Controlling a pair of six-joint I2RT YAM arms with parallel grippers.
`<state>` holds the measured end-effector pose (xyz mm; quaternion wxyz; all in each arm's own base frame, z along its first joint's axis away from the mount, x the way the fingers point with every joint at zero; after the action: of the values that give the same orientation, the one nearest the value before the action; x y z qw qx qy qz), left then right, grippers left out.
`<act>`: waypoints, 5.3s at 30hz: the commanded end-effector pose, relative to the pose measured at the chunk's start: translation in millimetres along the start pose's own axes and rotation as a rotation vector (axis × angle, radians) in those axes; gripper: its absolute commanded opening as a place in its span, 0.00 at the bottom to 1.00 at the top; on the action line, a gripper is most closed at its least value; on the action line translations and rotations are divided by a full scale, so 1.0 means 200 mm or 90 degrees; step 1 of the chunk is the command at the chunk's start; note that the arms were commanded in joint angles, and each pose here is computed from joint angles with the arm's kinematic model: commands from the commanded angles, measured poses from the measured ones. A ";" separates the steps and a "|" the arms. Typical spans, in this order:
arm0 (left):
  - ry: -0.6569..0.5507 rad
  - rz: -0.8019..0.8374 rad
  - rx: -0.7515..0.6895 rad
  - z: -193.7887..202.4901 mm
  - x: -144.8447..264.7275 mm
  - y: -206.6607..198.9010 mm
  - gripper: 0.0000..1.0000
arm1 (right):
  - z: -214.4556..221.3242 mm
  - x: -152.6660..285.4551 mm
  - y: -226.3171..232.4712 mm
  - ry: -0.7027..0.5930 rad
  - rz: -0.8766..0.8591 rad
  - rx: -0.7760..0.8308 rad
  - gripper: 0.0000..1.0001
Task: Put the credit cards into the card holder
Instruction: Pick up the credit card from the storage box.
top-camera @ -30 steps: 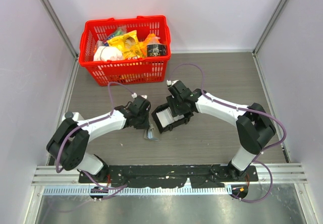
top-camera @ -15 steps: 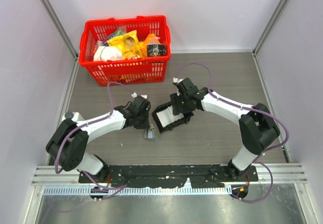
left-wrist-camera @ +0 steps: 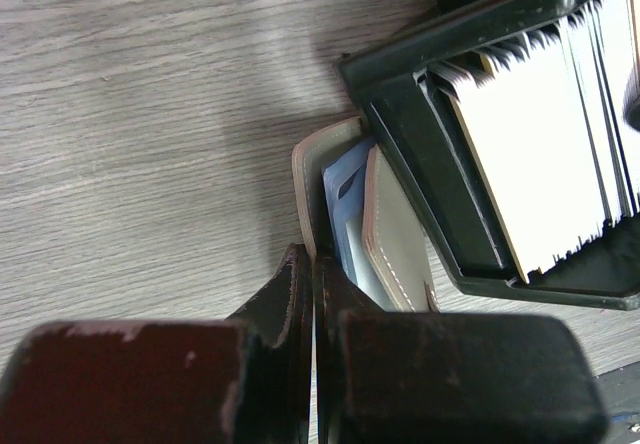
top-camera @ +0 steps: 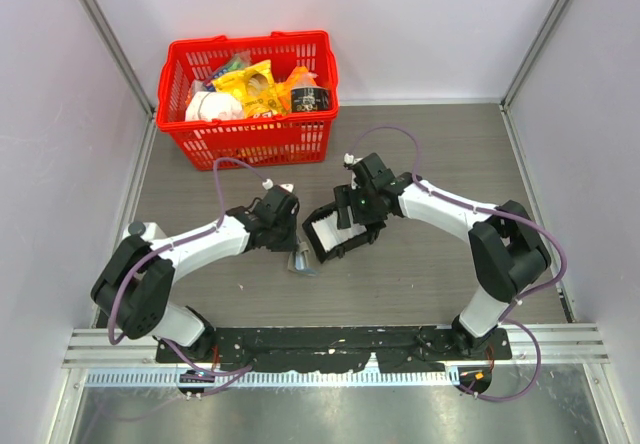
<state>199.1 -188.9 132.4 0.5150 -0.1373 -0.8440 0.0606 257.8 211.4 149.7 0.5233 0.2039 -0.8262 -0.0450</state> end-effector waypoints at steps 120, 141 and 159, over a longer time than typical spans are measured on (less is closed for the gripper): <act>-0.050 0.082 0.043 -0.14 -0.06 -0.07 0.00 | -0.05 0.31 0.10 -0.070 -0.123 -0.049 0.22; -0.060 0.140 0.073 -0.10 0.03 -0.10 0.00 | 0.10 0.22 -0.05 -0.052 0.029 -0.112 0.66; -0.047 0.148 0.086 -0.06 0.03 -0.11 0.00 | 0.27 -0.05 -0.05 0.043 0.058 -0.139 0.85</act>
<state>200.9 -202.8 132.9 0.5095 -0.1703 -0.8275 0.1632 227.1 196.8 146.2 0.5095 0.0980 -0.8457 -0.1252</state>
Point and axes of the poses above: each gripper's point midway between its finger pads, its own x axis back along the fingers, its own y axis along the line the jaws close on, z = x × y, the point moved 10 cm from there along x, back along the fingers, and after that the axes turned 4 degrees about -x, right-handed, at the moved point
